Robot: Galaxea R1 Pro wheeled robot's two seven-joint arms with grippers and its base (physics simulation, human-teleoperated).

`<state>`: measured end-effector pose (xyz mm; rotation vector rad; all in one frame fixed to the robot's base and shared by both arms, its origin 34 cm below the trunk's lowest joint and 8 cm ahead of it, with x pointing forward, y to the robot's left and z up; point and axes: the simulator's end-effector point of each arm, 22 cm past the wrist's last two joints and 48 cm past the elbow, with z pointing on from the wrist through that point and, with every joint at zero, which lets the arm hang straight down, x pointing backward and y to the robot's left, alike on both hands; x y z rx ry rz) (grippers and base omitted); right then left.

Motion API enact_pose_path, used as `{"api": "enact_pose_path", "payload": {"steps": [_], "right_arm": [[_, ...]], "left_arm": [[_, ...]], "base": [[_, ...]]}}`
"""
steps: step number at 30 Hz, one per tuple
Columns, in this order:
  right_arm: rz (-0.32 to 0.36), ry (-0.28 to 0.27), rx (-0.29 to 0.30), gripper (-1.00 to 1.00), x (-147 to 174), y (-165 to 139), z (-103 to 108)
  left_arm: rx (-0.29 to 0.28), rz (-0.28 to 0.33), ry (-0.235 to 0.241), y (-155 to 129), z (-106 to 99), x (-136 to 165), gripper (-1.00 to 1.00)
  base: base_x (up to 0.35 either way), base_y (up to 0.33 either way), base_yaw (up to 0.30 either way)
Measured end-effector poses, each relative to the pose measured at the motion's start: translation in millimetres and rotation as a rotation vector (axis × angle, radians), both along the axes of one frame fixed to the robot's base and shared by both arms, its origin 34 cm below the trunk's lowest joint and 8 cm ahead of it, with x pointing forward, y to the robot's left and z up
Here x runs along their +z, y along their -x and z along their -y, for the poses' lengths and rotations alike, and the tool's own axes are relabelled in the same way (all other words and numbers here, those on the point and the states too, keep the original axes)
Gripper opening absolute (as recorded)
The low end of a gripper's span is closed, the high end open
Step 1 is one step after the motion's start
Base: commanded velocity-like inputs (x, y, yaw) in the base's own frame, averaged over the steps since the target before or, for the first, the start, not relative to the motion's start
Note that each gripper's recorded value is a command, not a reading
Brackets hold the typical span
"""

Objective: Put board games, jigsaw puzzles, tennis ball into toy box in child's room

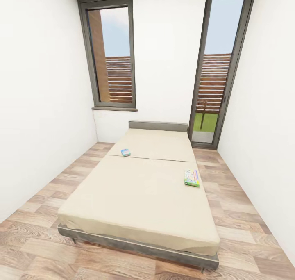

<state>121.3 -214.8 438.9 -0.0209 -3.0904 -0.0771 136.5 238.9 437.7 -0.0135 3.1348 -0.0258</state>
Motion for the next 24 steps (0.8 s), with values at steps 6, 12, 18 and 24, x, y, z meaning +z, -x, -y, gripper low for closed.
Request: {"api": "enact_pose_path", "payload": {"steps": [6,12,18,24], "right_arm": [[0.0,0.0,-0.001,1.0,0,0,0],[-0.001,0.0,-0.001,1.0,8,0,0],[-0.001,0.001,-0.001,1.0,18,0,0],[-0.001,0.001,-0.001,1.0,28,0,1]], "left_arm": [[0.004,0.002,0.0,0,0,0,1.0],[0.005,0.003,0.0,-1,0,8,1.0],[0.002,0.006,-0.001,-2,-1,18,1.0],[0.001,0.013,-0.002,-4,-1,28,1.0]], "base": [[0.0,0.0,0.001],[0.0,0.0,0.0],[0.0,0.0,0.0],[0.0,0.0,0.0]]}}
